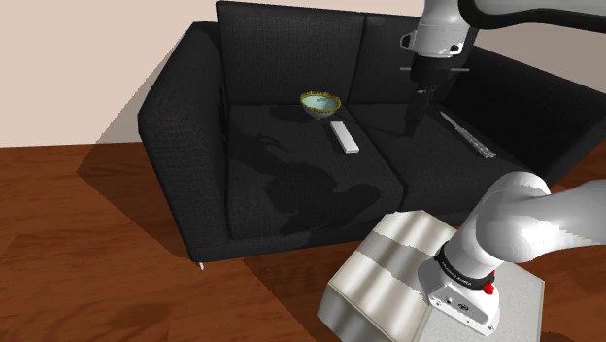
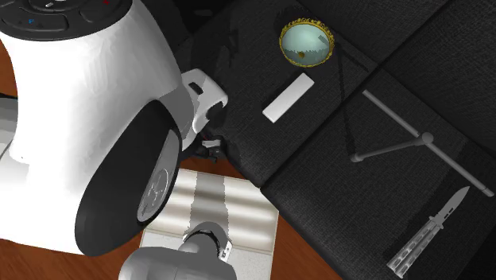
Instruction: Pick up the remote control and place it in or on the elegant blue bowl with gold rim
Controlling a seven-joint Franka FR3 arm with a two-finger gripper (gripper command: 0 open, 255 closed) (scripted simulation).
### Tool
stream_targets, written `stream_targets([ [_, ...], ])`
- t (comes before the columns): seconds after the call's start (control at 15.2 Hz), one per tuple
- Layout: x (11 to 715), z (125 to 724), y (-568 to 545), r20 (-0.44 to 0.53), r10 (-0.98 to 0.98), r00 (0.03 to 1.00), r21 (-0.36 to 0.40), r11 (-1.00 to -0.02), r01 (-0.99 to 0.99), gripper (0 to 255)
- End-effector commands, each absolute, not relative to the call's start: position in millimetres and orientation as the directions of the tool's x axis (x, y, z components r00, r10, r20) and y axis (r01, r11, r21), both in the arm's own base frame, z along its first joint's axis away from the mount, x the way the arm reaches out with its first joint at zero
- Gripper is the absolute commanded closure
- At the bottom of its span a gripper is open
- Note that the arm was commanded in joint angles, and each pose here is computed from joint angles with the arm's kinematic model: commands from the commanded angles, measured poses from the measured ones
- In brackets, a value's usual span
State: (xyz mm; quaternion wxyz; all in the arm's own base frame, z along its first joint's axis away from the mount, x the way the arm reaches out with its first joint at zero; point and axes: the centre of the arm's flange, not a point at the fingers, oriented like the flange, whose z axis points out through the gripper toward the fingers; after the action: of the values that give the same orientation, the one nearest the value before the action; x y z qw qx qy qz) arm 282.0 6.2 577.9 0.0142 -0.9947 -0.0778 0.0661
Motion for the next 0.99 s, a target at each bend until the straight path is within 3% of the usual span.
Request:
stream_targets([
  [0.0,282.0,577.9,6.2,-0.129,0.157,0.979,-0.039,-0.987,0.153,0],
  [0.92,411.7,480.6,-61.3,-0.07,-0.102,0.992,0.002,-0.995,-0.102,0],
])
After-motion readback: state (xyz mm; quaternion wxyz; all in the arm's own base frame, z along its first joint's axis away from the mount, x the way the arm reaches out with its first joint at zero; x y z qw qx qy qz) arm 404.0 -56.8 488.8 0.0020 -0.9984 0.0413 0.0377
